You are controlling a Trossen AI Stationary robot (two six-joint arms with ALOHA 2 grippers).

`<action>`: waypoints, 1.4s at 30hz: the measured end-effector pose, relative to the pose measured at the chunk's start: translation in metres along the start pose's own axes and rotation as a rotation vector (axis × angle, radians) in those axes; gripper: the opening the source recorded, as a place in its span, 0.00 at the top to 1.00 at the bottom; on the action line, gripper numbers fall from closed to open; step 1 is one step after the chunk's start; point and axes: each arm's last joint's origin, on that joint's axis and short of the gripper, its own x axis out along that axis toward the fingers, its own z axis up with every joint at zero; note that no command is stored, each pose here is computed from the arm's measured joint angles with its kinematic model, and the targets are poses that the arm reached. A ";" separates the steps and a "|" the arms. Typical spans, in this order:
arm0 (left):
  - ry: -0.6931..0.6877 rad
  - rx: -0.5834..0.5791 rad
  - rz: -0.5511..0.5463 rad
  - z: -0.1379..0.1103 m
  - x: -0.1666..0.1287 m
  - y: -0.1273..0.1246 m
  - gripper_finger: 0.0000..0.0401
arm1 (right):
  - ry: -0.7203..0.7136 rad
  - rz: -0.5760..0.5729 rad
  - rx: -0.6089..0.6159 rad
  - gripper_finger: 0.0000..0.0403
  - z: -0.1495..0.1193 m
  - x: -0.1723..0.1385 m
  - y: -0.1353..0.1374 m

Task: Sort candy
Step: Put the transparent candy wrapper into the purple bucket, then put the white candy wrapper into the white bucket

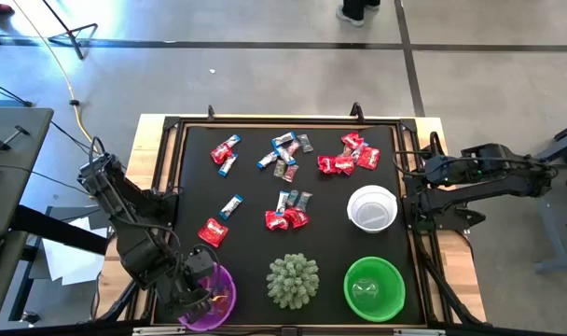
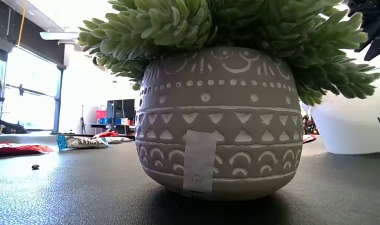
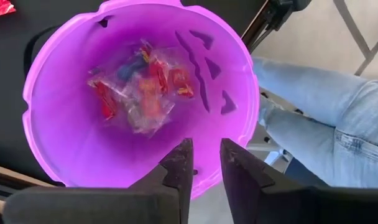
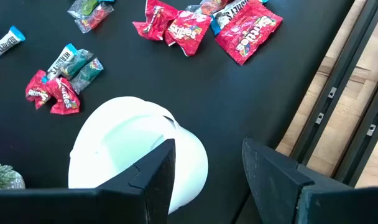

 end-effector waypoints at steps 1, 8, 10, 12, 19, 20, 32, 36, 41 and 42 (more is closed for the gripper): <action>0.000 0.000 -0.001 0.000 0.000 0.000 0.82 | 0.000 0.000 0.000 0.55 0.000 0.000 0.000; 0.002 0.032 -0.001 0.009 0.000 0.001 0.81 | -0.001 0.000 0.000 0.55 0.000 0.000 0.000; 0.024 0.057 -0.006 0.012 -0.001 0.001 0.81 | -0.001 0.000 -0.001 0.55 0.000 0.000 0.000; 0.035 0.079 -0.006 0.016 -0.001 0.001 0.81 | -0.001 0.000 -0.001 0.55 0.000 0.000 0.000; 0.014 0.154 0.028 0.039 -0.004 0.009 0.81 | 0.000 0.000 0.004 0.55 0.000 0.000 0.000; 0.015 0.172 0.033 0.043 -0.007 0.012 0.81 | 0.000 0.000 0.004 0.55 0.000 0.000 0.000; -0.056 0.335 0.172 0.097 -0.030 0.048 0.81 | 0.003 0.002 0.005 0.55 0.000 0.000 0.000; -0.149 0.355 0.250 0.115 -0.032 0.056 0.81 | -0.015 -0.006 0.022 0.55 0.000 0.000 0.000; -0.242 0.310 0.319 0.133 -0.036 0.065 0.81 | -0.015 -0.005 0.053 0.55 0.000 0.000 0.000; -0.246 0.304 0.325 0.136 -0.037 0.067 0.81 | -0.015 -0.006 0.052 0.55 0.000 0.000 0.000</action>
